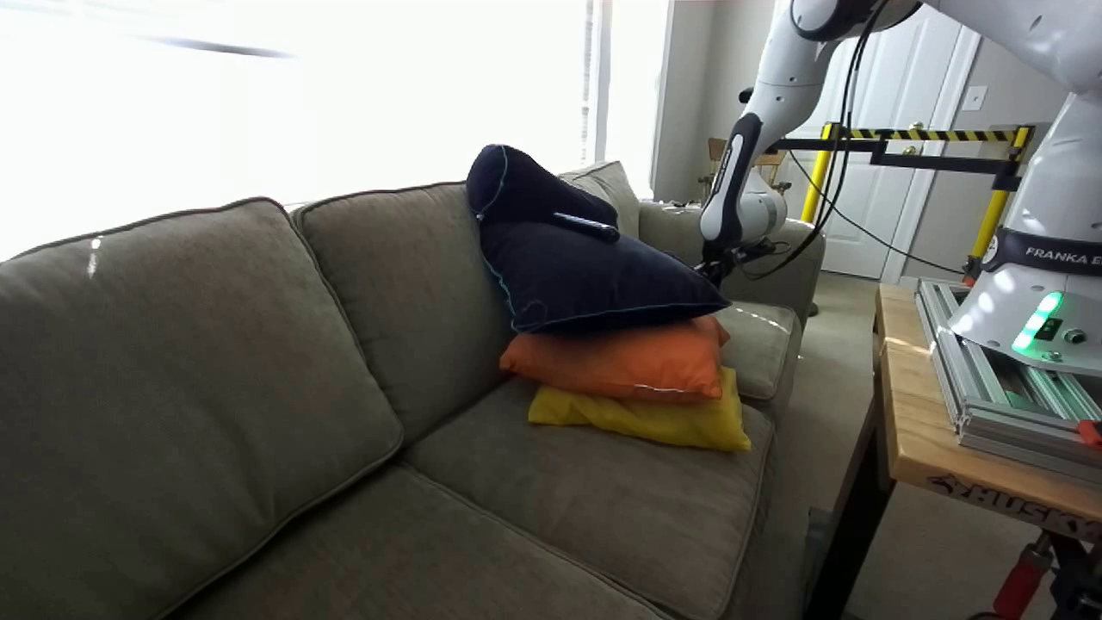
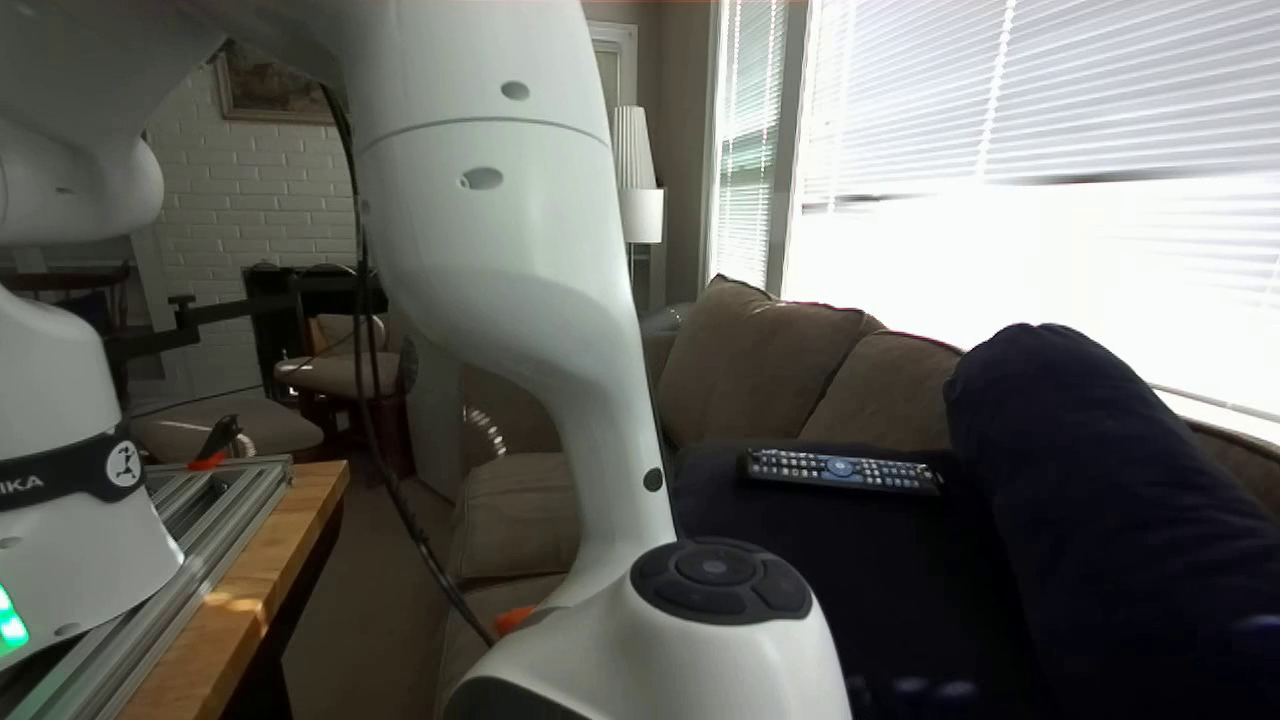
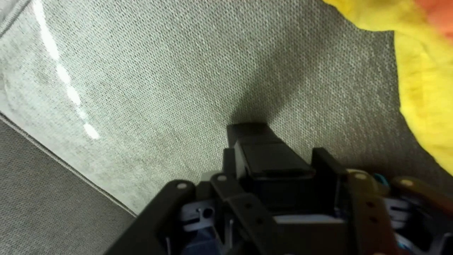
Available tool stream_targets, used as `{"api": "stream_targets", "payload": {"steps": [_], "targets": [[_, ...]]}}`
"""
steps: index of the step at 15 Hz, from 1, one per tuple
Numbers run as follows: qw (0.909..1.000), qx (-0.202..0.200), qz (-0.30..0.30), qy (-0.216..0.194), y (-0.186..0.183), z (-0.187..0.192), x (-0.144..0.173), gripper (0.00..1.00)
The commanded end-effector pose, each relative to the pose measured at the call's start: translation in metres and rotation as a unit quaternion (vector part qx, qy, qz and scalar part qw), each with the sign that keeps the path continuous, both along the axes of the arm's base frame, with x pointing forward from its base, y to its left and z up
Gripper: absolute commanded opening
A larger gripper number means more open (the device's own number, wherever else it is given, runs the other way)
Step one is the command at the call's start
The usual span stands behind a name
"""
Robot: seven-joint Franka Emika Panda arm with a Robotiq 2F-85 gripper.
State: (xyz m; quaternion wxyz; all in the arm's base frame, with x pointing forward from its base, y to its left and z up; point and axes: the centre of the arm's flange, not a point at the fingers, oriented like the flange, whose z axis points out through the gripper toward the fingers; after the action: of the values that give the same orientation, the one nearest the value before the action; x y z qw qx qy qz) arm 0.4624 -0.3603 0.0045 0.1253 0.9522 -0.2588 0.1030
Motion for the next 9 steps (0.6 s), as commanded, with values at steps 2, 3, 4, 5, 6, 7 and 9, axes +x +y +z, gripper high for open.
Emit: {"api": "stream_targets", "payload": {"steps": [2,3,4,5,6,7,9], "targets": [[0.9994,0.0,0.03,-0.019,0.013,0.033,-0.02,0.32],[0.9993,0.001,0.032,-0.02,0.014,0.037,-0.02,0.32],[0.9991,0.001,0.035,-0.022,0.015,0.039,-0.022,0.32],[0.999,0.0,0.038,-0.023,0.016,0.041,-0.023,0.32],[0.9989,0.0,0.04,-0.023,0.017,0.043,-0.023,0.32],[0.9989,0.001,0.041,-0.02,0.017,0.042,-0.025,0.32],[0.999,0.001,0.042,-0.014,0.016,0.041,-0.026,0.32]]}}
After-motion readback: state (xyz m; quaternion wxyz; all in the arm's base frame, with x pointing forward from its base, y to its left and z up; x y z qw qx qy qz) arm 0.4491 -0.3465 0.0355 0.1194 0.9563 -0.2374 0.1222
